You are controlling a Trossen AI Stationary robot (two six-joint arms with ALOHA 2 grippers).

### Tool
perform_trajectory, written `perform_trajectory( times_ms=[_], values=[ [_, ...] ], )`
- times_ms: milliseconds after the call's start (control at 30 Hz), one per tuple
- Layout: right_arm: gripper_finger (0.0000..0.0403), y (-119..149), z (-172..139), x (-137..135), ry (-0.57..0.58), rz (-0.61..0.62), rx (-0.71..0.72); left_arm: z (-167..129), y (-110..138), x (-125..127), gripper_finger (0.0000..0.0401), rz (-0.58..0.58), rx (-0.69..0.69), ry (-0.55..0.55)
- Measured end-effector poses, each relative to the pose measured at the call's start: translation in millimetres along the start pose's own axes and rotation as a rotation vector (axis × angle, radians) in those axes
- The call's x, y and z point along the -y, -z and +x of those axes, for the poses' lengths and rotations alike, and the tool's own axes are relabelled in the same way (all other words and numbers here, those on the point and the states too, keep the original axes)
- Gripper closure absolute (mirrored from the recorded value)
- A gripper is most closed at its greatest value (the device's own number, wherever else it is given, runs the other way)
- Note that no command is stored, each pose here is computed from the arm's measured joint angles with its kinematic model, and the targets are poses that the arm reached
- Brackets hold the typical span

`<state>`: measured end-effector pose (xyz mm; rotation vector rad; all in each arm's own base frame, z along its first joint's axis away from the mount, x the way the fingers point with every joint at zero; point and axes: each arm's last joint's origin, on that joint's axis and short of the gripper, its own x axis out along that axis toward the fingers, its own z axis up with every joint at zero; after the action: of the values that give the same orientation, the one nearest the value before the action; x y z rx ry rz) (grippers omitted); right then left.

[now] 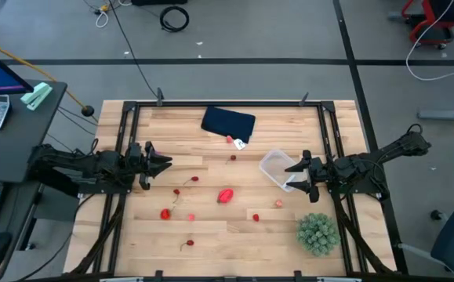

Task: Pick and placing Produce into tupperware
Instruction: Put the cherry into the transparent bin

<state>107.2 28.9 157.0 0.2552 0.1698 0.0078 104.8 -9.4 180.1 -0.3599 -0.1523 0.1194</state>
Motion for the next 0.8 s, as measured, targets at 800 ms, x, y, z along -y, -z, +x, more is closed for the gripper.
perform_trajectory(
  times_ms=[800],
  values=[
    [0.0137,0.3,0.0,0.1,0.002,-0.001,-0.003,-1.6,20.5,-7.3,0.0294,0.152,-0.220,-0.060]
  ],
)
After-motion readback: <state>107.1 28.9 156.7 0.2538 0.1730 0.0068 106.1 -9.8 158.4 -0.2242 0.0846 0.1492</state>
